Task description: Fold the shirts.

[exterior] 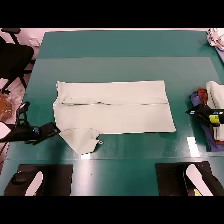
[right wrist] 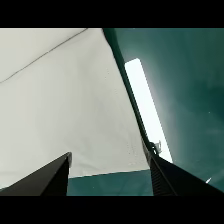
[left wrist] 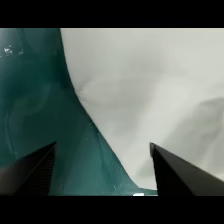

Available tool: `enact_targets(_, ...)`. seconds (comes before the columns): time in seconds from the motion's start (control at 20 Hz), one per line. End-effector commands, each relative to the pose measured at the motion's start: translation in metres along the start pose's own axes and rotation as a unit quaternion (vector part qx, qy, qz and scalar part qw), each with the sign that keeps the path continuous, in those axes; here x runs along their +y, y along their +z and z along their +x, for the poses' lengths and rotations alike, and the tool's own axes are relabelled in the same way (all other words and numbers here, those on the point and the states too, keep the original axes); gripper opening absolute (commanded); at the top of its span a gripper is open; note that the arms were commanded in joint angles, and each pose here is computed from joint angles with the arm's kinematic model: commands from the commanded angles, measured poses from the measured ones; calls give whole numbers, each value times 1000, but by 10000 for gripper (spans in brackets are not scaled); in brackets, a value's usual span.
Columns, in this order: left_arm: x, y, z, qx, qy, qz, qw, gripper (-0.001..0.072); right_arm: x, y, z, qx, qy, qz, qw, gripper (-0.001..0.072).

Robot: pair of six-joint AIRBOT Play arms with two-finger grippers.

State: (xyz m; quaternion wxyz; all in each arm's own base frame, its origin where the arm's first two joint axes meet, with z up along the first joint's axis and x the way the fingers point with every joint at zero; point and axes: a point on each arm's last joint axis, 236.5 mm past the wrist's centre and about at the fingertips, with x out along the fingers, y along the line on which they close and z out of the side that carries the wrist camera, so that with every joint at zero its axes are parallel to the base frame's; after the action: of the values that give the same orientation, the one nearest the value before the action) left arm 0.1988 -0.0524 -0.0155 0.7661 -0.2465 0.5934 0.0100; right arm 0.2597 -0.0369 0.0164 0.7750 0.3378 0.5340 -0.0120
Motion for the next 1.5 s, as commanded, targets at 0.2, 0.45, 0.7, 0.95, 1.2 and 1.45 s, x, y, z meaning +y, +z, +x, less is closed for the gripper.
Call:
enact_targets(0.2, -15, -28, 42, 12, -80, -79, 994, 673, -5, -1, 9, 16, 3, 17, 1000, 555)
enact_targets(0.45, 0, -38, 64, 10, -72, -101, 992, 673, 5, 3, 8, 8, 25, 21, 999, 555)
enact_targets(0.7, -20, -27, 65, -15, -123, -105, 987, 673, 7, 4, 8, 6, 29, 22, 999, 554)
enact_targets(0.95, -16, -30, 68, -12, -117, -94, 989, 575, 7, 4, 8, 6, 29, 23, 999, 554)
enact_targets(1.2, -26, -31, 66, -12, -140, -74, 987, 24, -4, 0, 9, 16, 7, 16, 1000, 553)
enact_targets(1.45, -48, -28, 58, -15, -188, -67, 980, 23, -33, -26, 23, 61, -34, 1, 998, 553)
